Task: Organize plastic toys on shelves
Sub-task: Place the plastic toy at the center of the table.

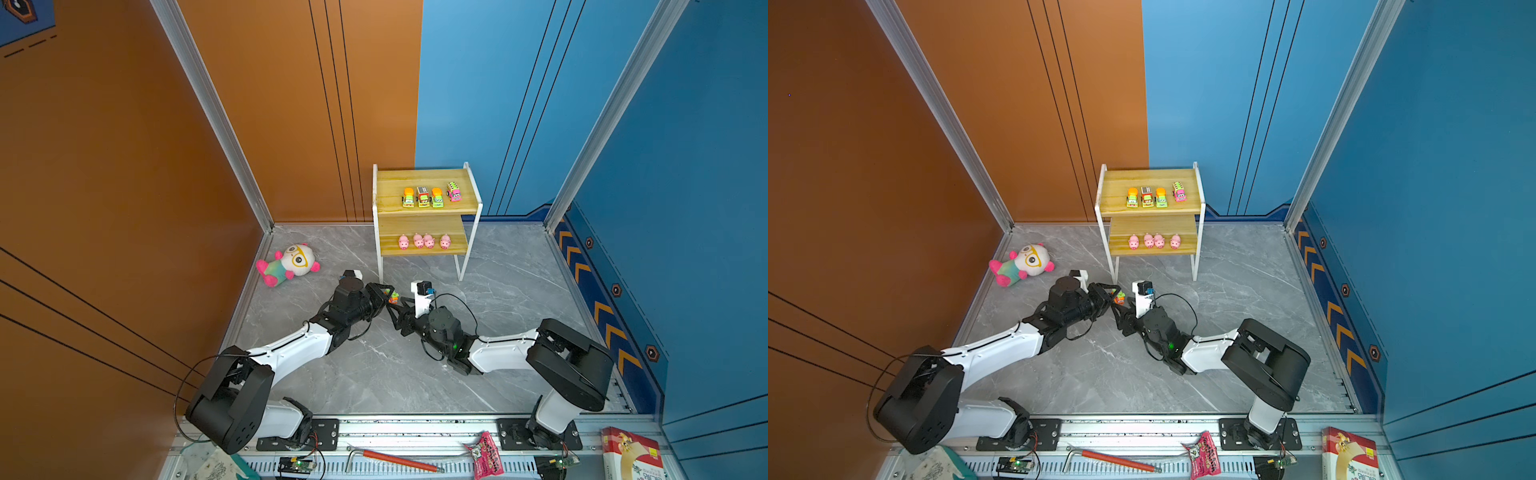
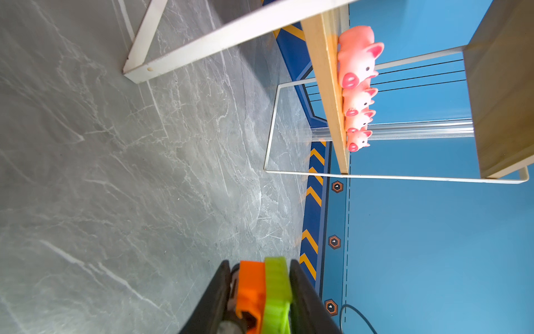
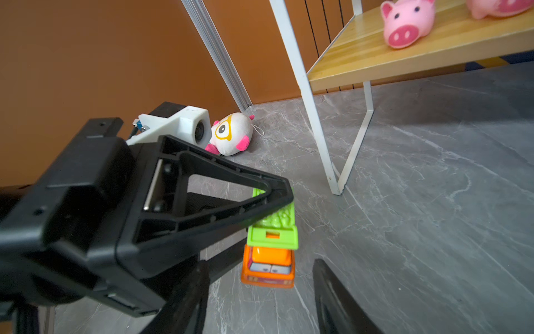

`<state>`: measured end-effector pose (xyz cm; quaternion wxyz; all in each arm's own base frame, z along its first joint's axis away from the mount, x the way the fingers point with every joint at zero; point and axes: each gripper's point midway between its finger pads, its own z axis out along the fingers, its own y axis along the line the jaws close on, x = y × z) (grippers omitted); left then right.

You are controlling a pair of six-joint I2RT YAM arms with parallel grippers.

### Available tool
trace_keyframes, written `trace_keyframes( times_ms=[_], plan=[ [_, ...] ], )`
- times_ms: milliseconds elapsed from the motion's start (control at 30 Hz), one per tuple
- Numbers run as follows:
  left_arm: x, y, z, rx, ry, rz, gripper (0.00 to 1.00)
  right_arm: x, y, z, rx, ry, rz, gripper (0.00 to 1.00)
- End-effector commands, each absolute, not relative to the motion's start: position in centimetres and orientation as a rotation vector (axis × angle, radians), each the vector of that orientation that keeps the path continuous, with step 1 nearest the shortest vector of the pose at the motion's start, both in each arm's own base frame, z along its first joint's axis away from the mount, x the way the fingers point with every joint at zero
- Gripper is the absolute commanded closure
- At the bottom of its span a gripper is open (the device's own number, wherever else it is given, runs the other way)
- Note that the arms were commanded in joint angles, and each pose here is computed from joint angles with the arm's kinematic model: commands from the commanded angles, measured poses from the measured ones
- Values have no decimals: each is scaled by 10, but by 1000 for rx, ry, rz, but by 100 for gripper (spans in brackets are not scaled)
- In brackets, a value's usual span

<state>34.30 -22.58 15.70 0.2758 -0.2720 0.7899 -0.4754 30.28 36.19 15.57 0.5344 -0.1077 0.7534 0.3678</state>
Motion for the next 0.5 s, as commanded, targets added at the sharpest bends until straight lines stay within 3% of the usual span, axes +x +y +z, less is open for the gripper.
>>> trace_keyframes(
  times_ms=[0, 467],
  plan=[
    [343, -221, 166, -727, 2087, -1290, 65, 309, 367, 159, -268, 1780, 863, 46],
    [340, -222, 170, -716, 2081, -1307, 66, 323, 369, 162, -257, 1764, 860, 53]
  ],
)
